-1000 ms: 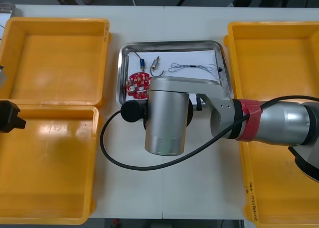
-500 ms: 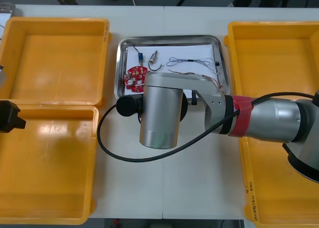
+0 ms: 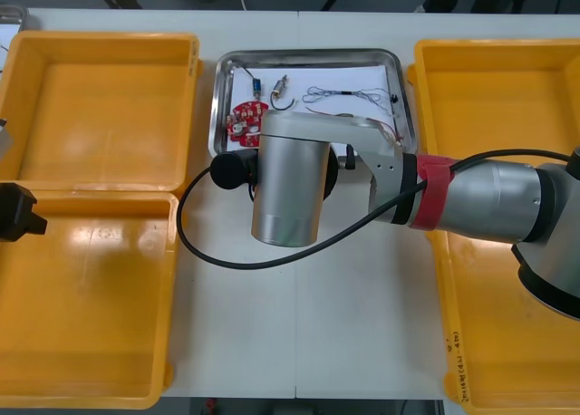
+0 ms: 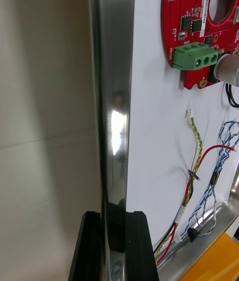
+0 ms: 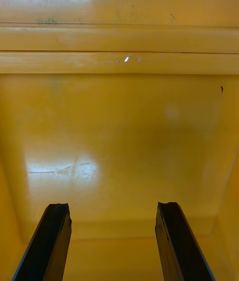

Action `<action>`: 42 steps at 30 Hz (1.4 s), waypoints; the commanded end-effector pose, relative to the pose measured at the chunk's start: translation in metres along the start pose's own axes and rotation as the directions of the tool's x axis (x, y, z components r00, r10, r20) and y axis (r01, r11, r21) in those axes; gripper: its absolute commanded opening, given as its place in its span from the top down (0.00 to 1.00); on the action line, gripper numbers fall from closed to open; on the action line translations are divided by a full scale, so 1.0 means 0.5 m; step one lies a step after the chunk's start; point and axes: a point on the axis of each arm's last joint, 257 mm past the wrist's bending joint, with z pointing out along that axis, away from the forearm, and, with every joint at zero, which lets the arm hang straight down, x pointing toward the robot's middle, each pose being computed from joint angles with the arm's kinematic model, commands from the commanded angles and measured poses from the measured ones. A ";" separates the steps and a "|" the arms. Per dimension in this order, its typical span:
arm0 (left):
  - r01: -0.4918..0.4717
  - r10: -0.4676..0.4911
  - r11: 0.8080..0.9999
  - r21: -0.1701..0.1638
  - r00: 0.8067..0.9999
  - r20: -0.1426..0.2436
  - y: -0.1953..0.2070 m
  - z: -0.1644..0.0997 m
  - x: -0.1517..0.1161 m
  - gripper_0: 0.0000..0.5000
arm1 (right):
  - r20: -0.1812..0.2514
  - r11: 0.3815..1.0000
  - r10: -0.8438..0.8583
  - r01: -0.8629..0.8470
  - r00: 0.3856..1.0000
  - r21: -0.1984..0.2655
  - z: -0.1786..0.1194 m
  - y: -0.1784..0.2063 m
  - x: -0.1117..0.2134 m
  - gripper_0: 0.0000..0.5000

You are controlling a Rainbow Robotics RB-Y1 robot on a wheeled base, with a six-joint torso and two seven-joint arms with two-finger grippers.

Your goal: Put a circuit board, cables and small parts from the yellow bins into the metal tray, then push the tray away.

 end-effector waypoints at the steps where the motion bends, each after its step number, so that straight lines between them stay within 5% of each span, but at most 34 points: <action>1: -0.024 0.024 0.999 -0.039 1.000 0.017 0.030 -0.026 -0.004 0.00 | 0.043 0.997 -0.021 0.018 0.999 0.070 -0.026 -0.061 -0.049 1.00; 42: -0.024 0.024 0.999 -0.039 1.000 0.017 0.030 -0.026 -0.004 0.00 | 0.055 0.993 0.015 -0.021 0.998 0.119 0.029 -0.163 -0.061 1.00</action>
